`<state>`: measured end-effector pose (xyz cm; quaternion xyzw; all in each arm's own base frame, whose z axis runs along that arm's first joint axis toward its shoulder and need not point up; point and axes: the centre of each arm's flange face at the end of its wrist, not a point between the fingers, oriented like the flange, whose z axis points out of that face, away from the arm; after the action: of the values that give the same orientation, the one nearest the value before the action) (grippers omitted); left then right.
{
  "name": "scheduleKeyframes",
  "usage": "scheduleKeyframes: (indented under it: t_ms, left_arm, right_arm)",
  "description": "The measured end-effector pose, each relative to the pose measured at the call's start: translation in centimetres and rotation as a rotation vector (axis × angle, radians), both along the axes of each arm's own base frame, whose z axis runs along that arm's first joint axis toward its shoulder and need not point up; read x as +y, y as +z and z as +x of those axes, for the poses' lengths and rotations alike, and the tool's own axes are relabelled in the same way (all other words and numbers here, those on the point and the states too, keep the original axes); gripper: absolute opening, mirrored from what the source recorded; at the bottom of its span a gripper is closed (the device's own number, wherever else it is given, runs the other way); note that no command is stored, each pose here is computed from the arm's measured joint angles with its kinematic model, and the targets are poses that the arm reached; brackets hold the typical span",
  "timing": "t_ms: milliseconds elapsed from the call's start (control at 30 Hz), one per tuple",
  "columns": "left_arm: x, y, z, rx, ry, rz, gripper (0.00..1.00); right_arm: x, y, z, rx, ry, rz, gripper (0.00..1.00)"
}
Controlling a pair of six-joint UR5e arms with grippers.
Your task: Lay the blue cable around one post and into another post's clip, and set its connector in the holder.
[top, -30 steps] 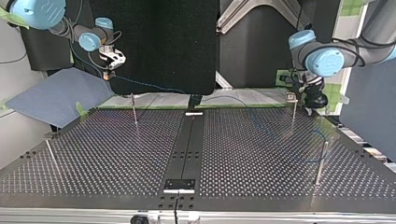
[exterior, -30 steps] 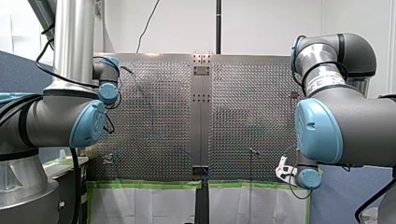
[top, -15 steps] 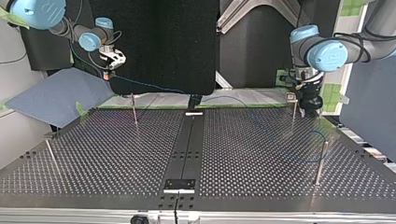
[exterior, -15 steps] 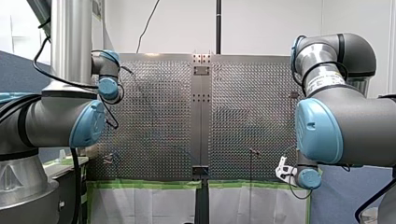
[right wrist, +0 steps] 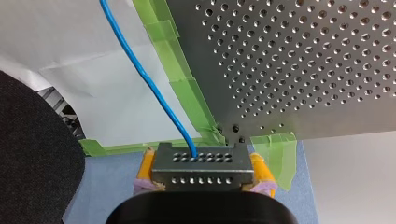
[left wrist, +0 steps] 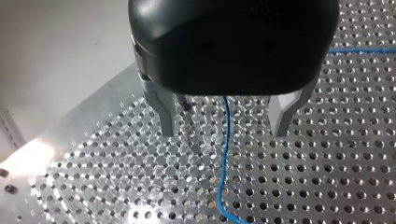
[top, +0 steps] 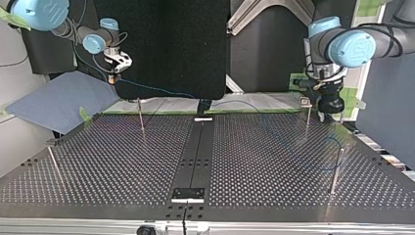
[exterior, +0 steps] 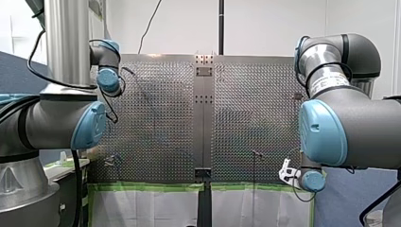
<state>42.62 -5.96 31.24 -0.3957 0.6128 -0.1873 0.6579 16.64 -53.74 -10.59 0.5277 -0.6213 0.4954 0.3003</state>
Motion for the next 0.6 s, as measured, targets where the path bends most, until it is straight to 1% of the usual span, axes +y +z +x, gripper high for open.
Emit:
scheduleKeyframes:
  t_ms: [200,267,333,433,533,600]
  left_arm:
    - [-0.1,1.6,-1.4,0.015,0.012,0.047,1.0]
    - [-0.3,2.1,-1.9,0.02,0.011,0.064,1.0]
    - [-0.6,2.6,-2.3,0.024,0.003,0.078,1.0]
    - [-1.1,3.3,-2.9,0.028,-0.021,0.098,1.0]
    - [-1.6,4.2,-3.5,0.028,-0.05,0.121,1.0]
    - [-1.8,5.1,-3.8,0.023,-0.058,0.138,1.0]
  right_arm:
    - [0.0,0.0,0.0,0.0,0.0,0.0,0.0]
    - [0.0,0.0,0.0,0.0,0.0,0.0,0.0]
    - [0.0,0.0,0.0,0.0,0.0,0.0,0.0]
    - [0.0,0.0,0.0,0.0,0.0,0.001,0.0]
    - [0.0,0.0,0.0,-0.001,0.001,0.002,0.0]
    - [0.0,0.0,0.0,-0.001,0.001,0.003,0.0]
